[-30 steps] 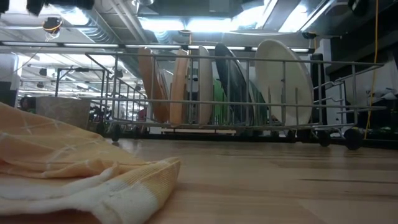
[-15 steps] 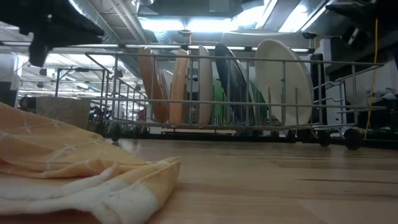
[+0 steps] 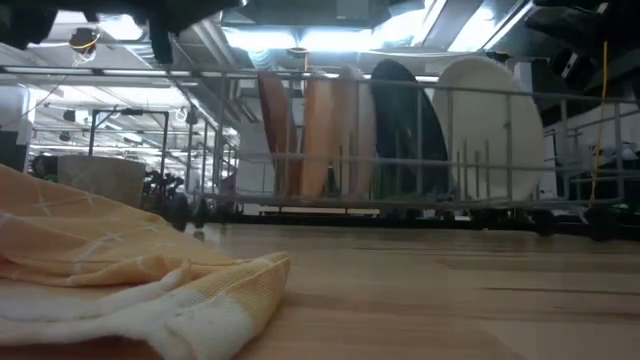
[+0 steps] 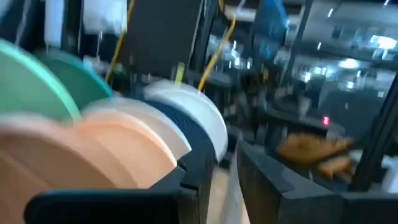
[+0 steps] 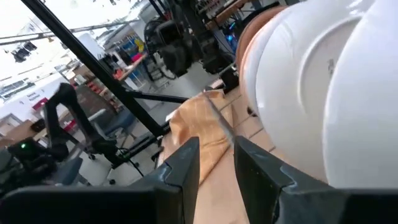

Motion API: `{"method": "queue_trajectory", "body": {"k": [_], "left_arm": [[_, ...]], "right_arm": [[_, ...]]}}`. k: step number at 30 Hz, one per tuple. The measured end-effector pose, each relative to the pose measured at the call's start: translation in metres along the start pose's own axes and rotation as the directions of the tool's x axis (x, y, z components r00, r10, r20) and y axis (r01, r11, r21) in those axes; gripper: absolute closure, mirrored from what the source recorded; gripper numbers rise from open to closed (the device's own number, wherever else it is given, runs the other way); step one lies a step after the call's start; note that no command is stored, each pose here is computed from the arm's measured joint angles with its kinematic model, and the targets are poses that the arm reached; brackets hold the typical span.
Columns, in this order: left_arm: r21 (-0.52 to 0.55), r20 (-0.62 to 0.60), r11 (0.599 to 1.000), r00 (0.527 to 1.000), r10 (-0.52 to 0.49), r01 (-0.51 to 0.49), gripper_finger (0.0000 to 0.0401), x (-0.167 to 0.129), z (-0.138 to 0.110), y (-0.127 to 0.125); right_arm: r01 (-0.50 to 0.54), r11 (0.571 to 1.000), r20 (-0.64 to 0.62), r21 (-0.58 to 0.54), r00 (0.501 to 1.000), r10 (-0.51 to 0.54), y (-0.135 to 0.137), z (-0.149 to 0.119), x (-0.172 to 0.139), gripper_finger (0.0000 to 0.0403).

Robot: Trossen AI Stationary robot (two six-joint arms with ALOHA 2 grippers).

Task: Sort dishes
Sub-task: Return to Home Position

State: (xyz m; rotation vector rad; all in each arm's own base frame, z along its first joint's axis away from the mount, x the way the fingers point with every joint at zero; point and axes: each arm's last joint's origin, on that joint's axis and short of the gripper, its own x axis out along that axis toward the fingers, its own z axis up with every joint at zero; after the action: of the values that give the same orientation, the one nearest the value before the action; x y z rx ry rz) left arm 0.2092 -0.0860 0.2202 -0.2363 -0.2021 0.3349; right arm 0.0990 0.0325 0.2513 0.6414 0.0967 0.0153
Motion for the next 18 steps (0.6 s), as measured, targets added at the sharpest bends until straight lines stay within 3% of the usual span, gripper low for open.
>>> {"method": "queue_trajectory", "body": {"k": [7,12,18], "left_arm": [[0.011,0.134,1.000,0.991,0.001,-0.002,0.0333,-0.023,0.040,0.024],[0.138,0.220,0.990,0.976,0.003,-0.034,0.0333,-0.045,0.058,0.043],[0.121,0.293,0.985,0.953,0.080,-0.120,0.0333,-0.074,0.059,0.077]], "right_arm": [[-0.013,1.000,0.018,0.008,1.000,0.013,0.004,0.006,-0.003,0.0299],[-0.028,1.000,0.036,0.014,0.999,0.028,0.008,0.014,-0.005,0.0299],[-0.045,0.998,0.062,-0.049,0.997,0.048,0.014,0.023,-0.010,0.0299]]}}
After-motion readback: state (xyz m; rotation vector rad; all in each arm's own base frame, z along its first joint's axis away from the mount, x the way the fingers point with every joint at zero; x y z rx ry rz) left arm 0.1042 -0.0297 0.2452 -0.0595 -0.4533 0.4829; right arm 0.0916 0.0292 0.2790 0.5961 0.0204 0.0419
